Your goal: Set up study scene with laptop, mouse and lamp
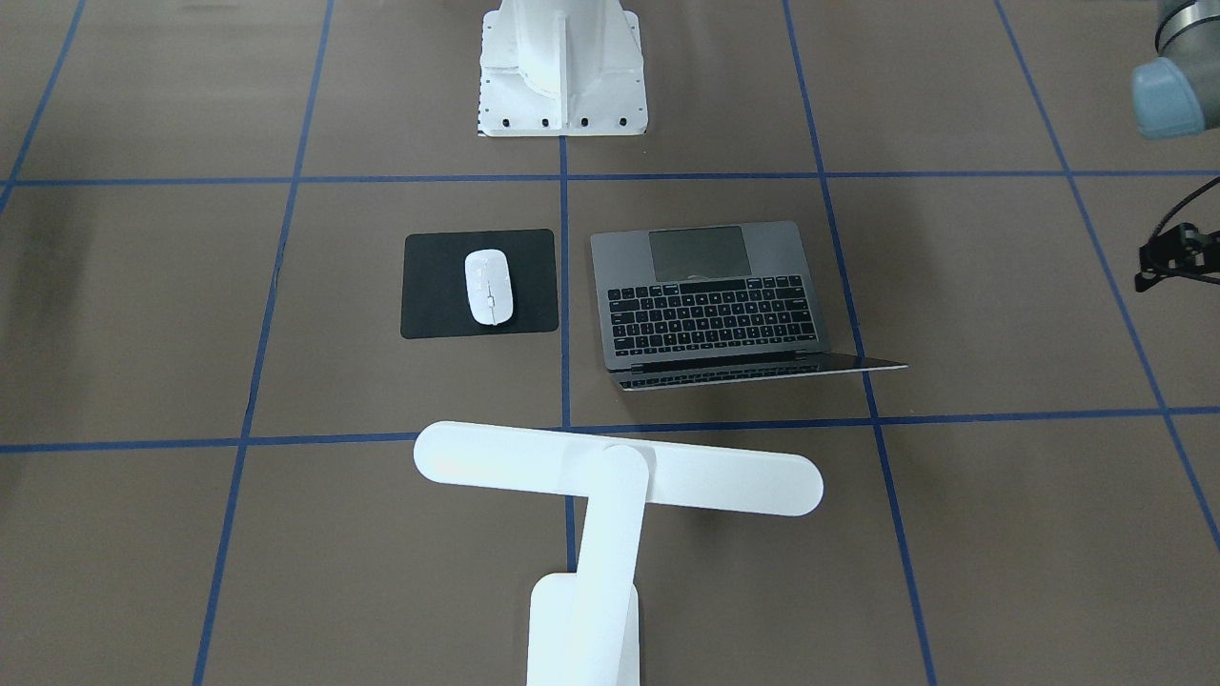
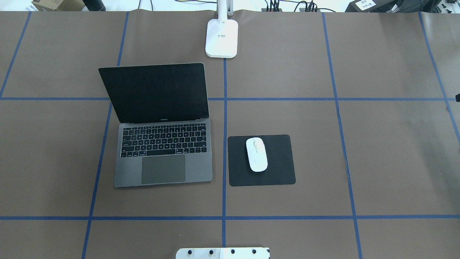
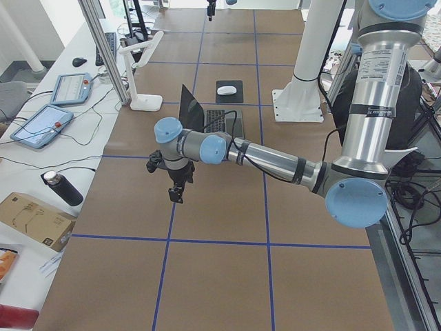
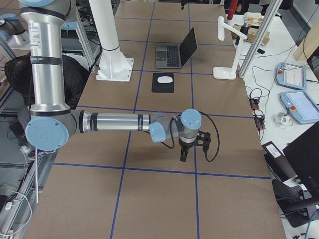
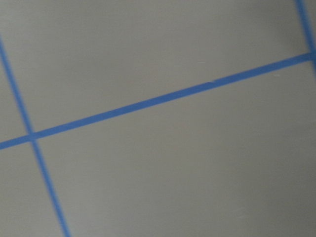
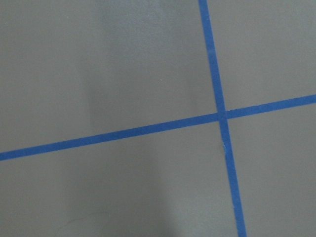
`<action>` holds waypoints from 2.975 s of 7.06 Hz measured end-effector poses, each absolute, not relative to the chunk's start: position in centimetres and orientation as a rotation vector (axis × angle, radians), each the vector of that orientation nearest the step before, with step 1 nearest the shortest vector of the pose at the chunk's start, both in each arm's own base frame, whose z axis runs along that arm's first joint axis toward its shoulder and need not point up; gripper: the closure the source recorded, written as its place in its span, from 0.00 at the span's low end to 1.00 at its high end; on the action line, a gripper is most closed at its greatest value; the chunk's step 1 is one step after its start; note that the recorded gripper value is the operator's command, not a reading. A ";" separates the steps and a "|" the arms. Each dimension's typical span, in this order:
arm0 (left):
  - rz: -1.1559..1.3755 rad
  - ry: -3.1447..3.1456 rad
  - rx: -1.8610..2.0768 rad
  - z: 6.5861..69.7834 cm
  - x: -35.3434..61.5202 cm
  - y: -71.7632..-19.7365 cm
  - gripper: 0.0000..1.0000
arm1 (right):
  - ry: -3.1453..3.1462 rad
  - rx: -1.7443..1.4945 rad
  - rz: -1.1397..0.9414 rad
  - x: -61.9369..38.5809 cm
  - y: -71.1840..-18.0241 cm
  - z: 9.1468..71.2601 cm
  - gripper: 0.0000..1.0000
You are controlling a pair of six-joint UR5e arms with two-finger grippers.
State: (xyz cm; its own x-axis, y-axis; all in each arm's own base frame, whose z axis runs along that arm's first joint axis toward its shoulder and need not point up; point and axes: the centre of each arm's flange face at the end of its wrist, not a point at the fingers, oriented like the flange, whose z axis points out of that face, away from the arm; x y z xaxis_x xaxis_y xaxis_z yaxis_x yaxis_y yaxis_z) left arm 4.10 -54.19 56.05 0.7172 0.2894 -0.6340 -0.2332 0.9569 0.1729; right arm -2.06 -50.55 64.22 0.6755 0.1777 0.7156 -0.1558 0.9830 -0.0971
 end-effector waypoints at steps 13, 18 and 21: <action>0.171 0.711 0.048 63.7 -5.7 -49.0 0.00 | -0.693 -0.139 0.167 3.9 -42.0 62.5 0.01; 0.175 0.710 0.061 63.0 -5.8 -48.8 0.01 | -0.702 -0.093 0.082 4.6 -42.3 61.9 0.01; 0.176 0.710 0.058 63.2 -5.7 -48.8 0.00 | -0.719 -0.087 0.083 4.6 -42.4 61.6 0.01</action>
